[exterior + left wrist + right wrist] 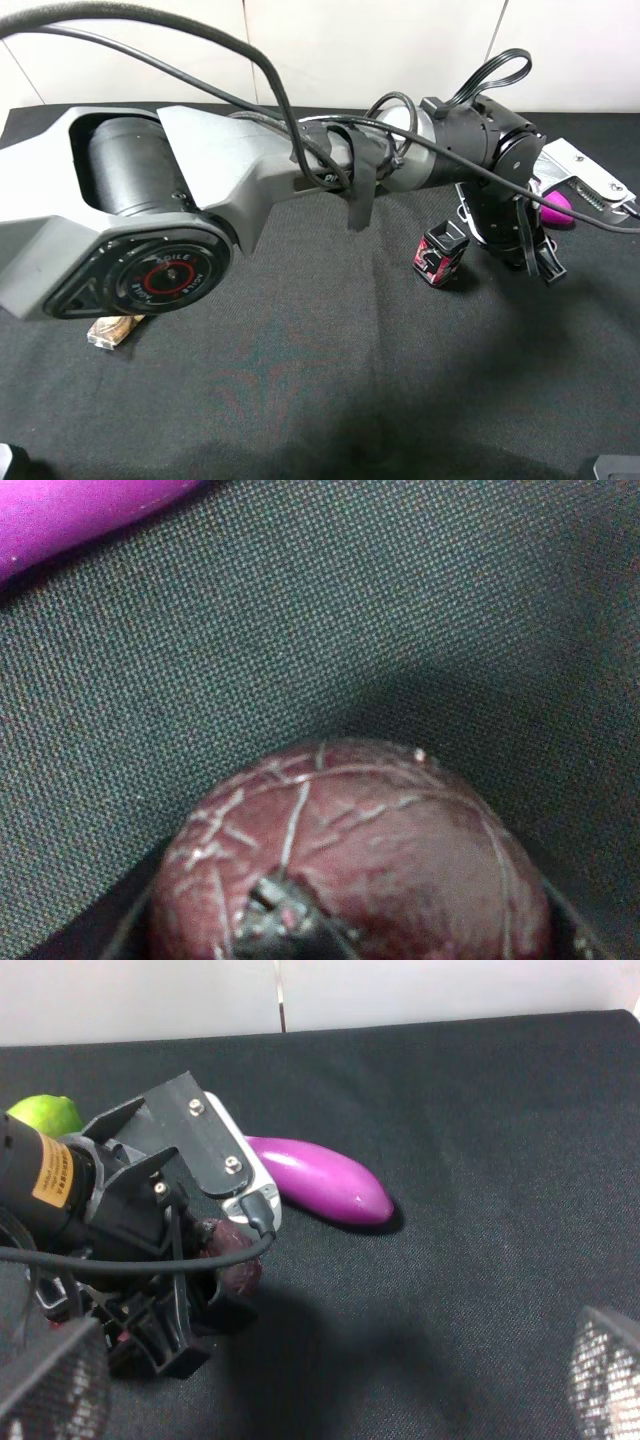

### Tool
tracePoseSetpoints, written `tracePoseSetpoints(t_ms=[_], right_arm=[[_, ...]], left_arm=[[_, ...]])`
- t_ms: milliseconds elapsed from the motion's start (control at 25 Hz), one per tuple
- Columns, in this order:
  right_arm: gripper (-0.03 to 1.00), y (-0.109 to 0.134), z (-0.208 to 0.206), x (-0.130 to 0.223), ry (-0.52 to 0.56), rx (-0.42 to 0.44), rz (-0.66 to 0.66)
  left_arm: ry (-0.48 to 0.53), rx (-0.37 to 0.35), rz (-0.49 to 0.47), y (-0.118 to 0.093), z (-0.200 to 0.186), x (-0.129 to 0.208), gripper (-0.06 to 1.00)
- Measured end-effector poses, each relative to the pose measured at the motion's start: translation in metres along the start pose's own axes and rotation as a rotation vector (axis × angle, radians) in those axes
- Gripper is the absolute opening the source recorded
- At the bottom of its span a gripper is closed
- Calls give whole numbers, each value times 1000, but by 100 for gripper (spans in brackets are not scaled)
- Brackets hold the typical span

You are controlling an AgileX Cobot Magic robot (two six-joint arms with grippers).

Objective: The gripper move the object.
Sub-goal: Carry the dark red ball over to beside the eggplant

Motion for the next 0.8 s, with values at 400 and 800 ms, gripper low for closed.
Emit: tracePoseSetpoints(t_ms=[400, 800], right_arm=[[69, 0, 0, 0, 0, 0, 0], [69, 0, 0, 0, -1, 0, 0]], left_arm=[[2, 0, 0, 0, 0, 0, 76], [7, 0, 0, 0, 0, 1, 77]])
Point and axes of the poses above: a point on each arm's last joint axis where the gripper is mounted, z pointing out along that axis toward the gripper, y along the wrist's bending axis when the last joint is at zero, x = y × z, the point moved 1 cm from there along z, pointing out along that axis toward the gripper, and after that the axes turned 1 degree about -z, right-handed, at the moved point
